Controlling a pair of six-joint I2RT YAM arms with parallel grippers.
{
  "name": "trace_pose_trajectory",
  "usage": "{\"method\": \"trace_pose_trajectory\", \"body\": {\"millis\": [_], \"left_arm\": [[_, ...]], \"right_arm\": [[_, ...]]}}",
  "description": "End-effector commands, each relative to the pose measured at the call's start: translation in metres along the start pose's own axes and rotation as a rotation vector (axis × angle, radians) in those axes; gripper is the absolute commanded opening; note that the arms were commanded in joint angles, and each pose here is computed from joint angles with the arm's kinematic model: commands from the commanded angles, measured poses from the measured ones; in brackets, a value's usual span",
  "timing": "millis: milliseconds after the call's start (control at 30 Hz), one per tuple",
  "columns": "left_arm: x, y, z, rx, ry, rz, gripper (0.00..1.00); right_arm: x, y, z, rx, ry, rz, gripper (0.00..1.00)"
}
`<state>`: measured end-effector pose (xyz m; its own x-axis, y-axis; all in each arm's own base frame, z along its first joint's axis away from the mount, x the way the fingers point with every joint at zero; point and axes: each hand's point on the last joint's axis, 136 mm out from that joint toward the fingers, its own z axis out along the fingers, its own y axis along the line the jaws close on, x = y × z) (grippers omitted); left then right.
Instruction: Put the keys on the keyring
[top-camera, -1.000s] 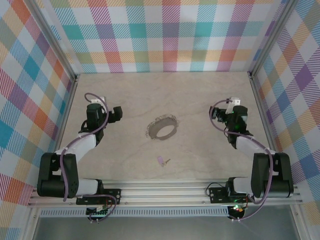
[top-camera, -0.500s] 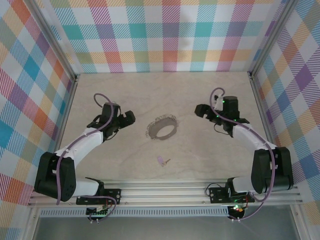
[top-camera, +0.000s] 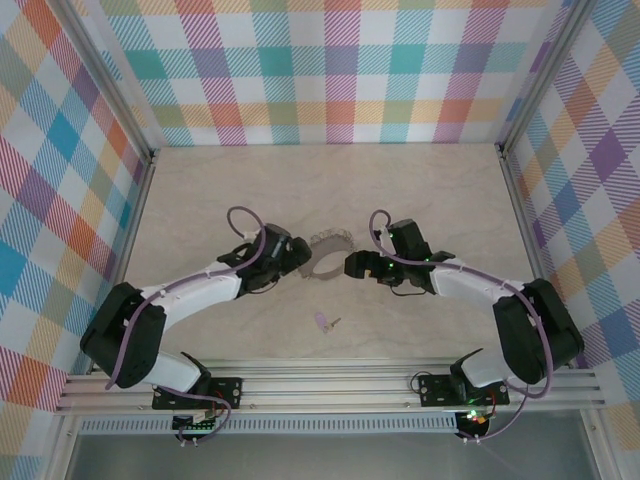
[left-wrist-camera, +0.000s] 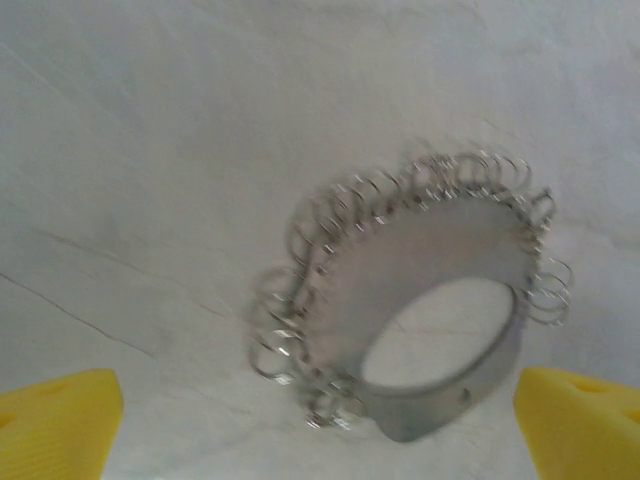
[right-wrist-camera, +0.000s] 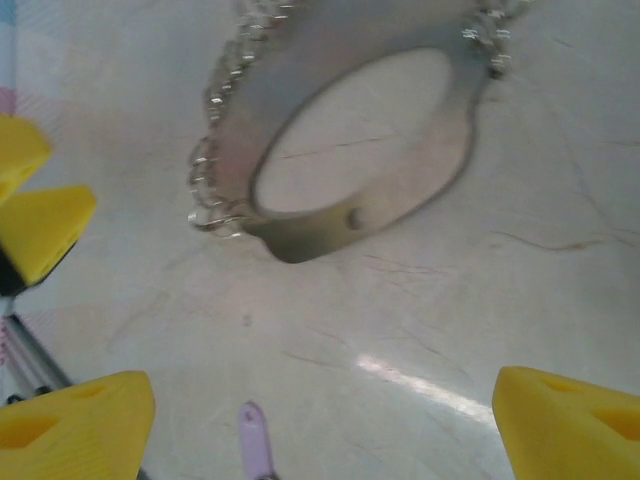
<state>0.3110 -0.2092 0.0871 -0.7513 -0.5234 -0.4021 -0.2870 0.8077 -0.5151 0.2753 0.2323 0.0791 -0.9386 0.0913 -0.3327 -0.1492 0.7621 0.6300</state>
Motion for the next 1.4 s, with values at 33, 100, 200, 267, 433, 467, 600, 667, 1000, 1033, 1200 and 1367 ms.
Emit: {"method": "trace_pose_trajectory", "body": {"millis": [33, 100, 200, 267, 433, 467, 600, 667, 1000, 1033, 1200, 1367], "left_arm": [[0.023, -0.015, 0.003, 0.023, -0.018, -0.069, 1.0], [0.033, -0.022, 0.004, 0.027, -0.021, -0.06, 1.0], [0.045, -0.032, 0.011, 0.04, -0.002, -0.054, 1.0], [0.05, -0.038, 0.016, 0.051, 0.004, -0.048, 1.0], [0.052, -0.05, 0.031, 0.073, 0.003, -0.016, 1.0], [0.053, -0.054, 0.035, 0.082, 0.005, -0.004, 1.0], [0.054, -0.066, 0.05, 0.096, 0.008, 0.029, 1.0], [0.054, -0.07, 0.058, 0.099, 0.008, 0.038, 1.0], [0.019, -0.065, 0.088, 0.061, -0.047, 0.032, 1.0], [0.012, -0.065, 0.09, 0.058, -0.054, 0.034, 1.0], [-0.024, -0.078, 0.109, 0.07, -0.081, 0.061, 1.0], [-0.061, -0.083, 0.129, 0.056, -0.09, 0.109, 1.0]], "right_arm": [[-0.02, -0.016, -0.001, 0.117, -0.064, 0.007, 0.93], [-0.032, -0.014, -0.002, 0.133, -0.083, -0.013, 0.95], [-0.048, -0.017, -0.004, 0.167, -0.102, -0.018, 0.99], [-0.06, -0.024, -0.007, 0.172, -0.11, 0.026, 1.0], [-0.087, -0.054, -0.025, 0.215, -0.171, 0.181, 1.0], [-0.09, -0.059, -0.027, 0.239, -0.173, 0.191, 1.0], [-0.091, -0.054, -0.028, 0.213, -0.155, 0.137, 1.0], [-0.088, -0.047, -0.027, 0.158, -0.157, 0.114, 1.0], [-0.074, -0.036, -0.022, 0.059, -0.12, 0.095, 0.85], [-0.074, -0.036, -0.02, 0.054, -0.118, 0.099, 0.83], [-0.078, -0.035, -0.011, 0.028, -0.114, 0.113, 0.72], [-0.085, -0.037, -0.005, 0.038, -0.112, 0.115, 0.63]]}}
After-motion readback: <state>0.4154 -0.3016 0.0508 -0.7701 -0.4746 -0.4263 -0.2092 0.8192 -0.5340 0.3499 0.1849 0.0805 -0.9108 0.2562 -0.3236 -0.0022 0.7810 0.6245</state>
